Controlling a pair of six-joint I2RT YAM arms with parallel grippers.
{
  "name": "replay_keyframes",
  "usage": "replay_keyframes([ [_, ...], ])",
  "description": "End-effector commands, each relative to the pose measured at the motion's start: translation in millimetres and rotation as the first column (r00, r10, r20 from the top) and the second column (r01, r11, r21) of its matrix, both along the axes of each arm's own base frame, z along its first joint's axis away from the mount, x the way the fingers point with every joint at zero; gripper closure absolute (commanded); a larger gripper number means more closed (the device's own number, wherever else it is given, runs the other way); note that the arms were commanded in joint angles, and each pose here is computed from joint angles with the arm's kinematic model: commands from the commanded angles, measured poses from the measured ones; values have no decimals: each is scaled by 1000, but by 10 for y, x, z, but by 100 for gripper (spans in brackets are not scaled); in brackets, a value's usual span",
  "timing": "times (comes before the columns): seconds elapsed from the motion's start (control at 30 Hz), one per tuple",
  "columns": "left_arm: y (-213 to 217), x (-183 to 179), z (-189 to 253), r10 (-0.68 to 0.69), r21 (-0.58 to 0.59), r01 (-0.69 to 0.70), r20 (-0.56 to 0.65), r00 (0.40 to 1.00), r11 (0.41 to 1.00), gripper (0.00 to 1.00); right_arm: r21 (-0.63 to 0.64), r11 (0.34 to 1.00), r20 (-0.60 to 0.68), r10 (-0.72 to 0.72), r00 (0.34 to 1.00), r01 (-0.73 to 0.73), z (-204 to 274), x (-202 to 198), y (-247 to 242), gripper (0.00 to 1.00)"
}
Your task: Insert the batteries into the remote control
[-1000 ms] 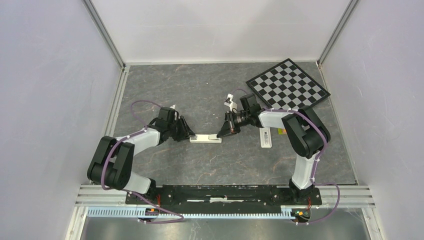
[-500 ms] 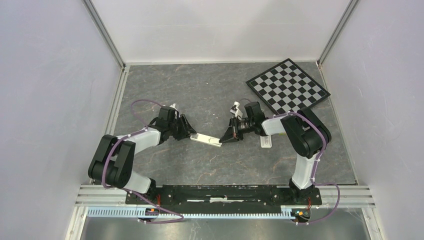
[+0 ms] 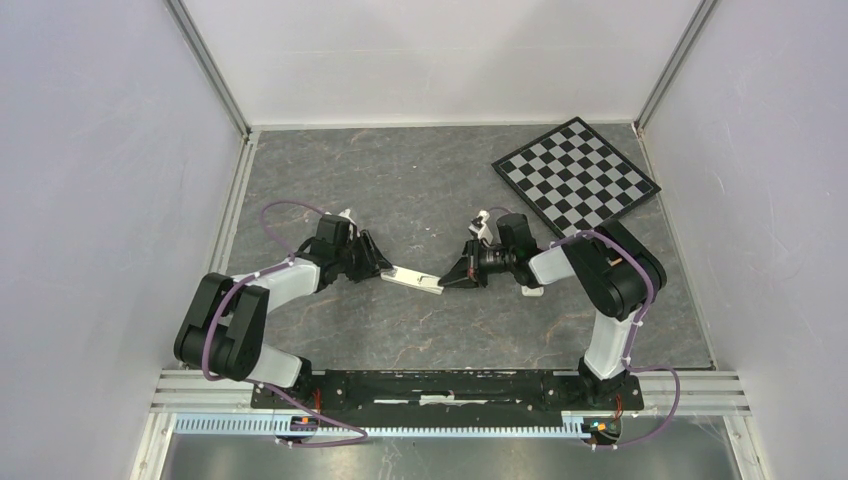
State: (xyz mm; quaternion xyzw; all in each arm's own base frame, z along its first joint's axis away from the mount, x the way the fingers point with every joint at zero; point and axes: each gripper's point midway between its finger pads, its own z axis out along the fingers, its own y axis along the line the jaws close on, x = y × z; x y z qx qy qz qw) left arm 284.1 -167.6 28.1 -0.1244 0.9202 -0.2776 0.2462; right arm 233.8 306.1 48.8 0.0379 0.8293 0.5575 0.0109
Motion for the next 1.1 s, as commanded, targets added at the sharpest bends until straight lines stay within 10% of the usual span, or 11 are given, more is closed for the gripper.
replay_keyframes([
  [0.0,-39,66,96,-27,-7,27,60,998,1000,51,40,999,127,-23,992,18,207,175,68,100],
  [1.07,-48,80,63,-35,0,35,45,998,999,53,44,999,48,-31,998,29,30,93,96,100],
])
